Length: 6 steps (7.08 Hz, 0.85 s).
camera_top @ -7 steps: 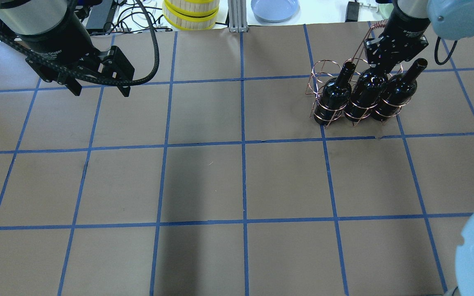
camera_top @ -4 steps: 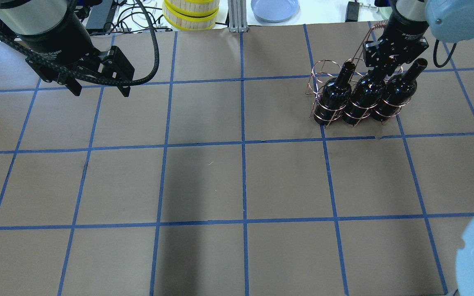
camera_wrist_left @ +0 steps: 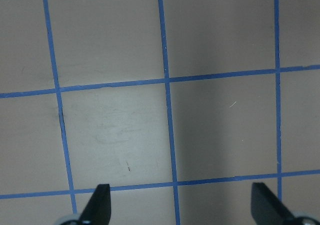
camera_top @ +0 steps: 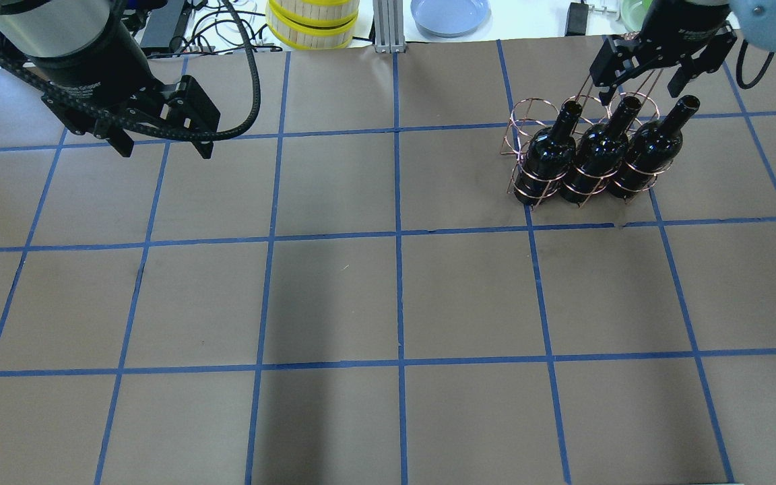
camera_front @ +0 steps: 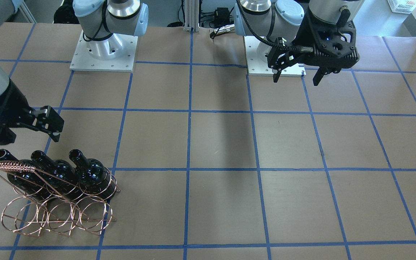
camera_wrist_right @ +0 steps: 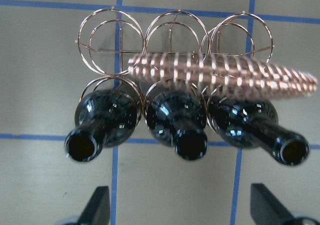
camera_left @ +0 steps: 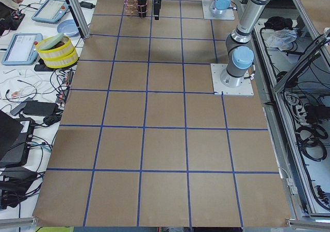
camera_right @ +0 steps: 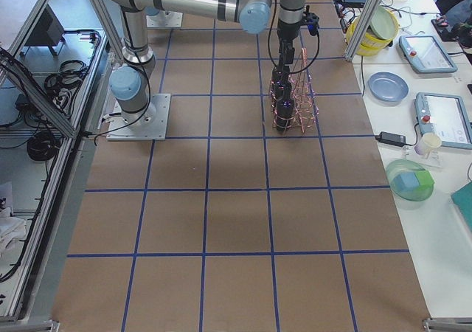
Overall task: Place wine into wine basket
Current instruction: 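Open the right gripper and raise it off the bottle neck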
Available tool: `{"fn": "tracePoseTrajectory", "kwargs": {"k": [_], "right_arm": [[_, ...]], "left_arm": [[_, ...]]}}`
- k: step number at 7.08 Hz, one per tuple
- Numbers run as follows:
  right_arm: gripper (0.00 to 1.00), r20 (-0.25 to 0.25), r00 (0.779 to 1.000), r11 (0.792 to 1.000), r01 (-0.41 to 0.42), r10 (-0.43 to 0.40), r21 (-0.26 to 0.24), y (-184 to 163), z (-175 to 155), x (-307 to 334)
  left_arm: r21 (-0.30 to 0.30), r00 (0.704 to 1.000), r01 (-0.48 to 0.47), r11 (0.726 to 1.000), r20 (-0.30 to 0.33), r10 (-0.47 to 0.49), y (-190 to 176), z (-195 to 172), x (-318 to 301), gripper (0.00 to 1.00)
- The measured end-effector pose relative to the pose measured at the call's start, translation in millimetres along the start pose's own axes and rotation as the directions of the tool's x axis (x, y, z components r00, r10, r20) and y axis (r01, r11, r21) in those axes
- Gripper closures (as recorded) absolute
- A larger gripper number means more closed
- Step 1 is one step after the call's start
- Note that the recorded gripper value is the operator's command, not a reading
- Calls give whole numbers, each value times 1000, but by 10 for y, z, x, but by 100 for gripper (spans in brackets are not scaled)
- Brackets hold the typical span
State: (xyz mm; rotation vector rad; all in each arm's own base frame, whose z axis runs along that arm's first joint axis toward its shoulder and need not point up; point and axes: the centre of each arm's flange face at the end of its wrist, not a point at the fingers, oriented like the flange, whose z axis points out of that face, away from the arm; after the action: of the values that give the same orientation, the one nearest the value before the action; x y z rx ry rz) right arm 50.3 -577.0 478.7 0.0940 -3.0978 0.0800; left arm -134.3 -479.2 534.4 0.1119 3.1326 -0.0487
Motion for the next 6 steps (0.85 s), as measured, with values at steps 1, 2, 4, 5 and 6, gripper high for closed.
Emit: {"fn": "tracePoseTrajectory", "kwargs": {"k": [1,2,4,5,6], "right_arm": [[0,4,1000,1000,6,-6,7,237,-308,-77],[0,4,1000,1000,18,-18,4,493,-559,-182],[0,11,999,999,38,-37,-24,818,-678,-333],[0,17,999,998,51,-50,-38,958,-613,-420],[0,18,998,998,59,-58,-35,1080,-548,-495]], "left_arm": [[0,1000,0,1000,1,0,1,-2,-2,0],[1,1000,0,1000,2,0,4,-5,-2,0],[1,1000,-1,1000,3,1,5,-6,-3,0],[1,1000,-1,1000,3,1,4,-5,-3,0],[1,1000,-2,1000,4,2,4,-6,-4,0]]}}
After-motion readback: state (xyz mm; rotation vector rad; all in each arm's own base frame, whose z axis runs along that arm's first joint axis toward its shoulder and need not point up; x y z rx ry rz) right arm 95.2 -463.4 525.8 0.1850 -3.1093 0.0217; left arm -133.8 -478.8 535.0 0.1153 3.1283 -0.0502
